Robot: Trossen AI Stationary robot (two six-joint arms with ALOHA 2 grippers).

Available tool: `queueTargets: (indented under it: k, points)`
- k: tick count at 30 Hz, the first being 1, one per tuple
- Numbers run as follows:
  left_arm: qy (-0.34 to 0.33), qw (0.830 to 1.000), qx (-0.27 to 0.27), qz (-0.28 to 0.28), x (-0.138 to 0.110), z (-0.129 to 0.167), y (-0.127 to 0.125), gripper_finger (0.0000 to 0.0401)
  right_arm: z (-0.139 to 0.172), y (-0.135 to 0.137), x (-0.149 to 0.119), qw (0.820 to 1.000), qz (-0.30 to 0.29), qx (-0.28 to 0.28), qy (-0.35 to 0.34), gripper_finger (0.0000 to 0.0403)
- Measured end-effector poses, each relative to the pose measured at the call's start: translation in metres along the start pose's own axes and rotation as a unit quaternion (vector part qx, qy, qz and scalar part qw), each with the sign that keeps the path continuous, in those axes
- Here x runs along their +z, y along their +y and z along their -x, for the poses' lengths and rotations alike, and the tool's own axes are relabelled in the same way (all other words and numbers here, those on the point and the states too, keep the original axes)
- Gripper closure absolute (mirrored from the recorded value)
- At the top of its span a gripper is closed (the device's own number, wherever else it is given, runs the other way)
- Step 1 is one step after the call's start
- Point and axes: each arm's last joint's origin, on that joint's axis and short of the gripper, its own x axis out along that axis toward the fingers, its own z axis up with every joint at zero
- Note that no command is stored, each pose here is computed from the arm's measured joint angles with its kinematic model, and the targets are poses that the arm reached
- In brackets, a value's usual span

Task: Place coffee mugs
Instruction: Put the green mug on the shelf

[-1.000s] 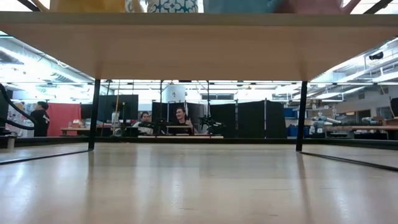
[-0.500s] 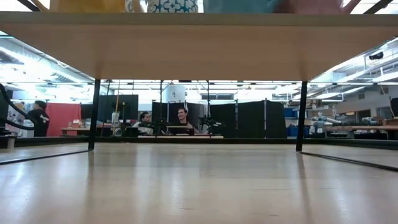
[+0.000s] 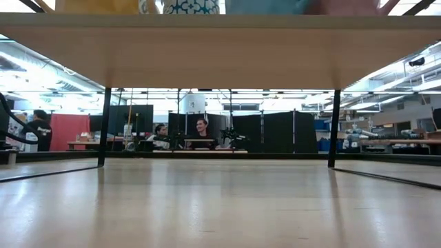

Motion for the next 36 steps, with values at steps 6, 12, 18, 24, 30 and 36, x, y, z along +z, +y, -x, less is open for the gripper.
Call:
queueTargets:
  k: [6, 12, 18, 24, 30, 36]
  points:
    - [0.000, 1.000, -0.002, -0.031, 0.020, 0.002, 0.021, 0.0342, 0.000, 0.002, 0.000, 1.000, -0.004, 0.008, -0.003, 0.0266]
    - [-0.001, 1.000, -0.007, 0.005, 0.023, 0.006, 0.050, 0.0342, 0.000, 0.005, 0.000, 1.000, -0.003, 0.022, -0.004, 0.0265]
    - [0.010, 0.996, -0.024, 0.090, -0.004, 0.011, 0.068, 0.0342, 0.000, 0.006, 0.001, 1.000, -0.005, 0.025, -0.010, 0.0265]
    - [0.040, 0.993, -0.039, 0.106, -0.020, 0.010, 0.065, 0.0342, 0.000, 0.005, 0.001, 1.000, -0.005, 0.025, -0.011, 0.0266]
    - [0.038, 0.994, -0.033, 0.102, -0.027, 0.007, 0.060, 0.0342, 0.000, 0.005, 0.001, 1.000, -0.005, 0.024, -0.019, 0.0265]
    - [0.059, 0.993, -0.036, 0.096, -0.030, 0.000, 0.058, 0.0342, 0.000, 0.005, 0.001, 0.999, -0.005, 0.024, -0.019, 0.0265]
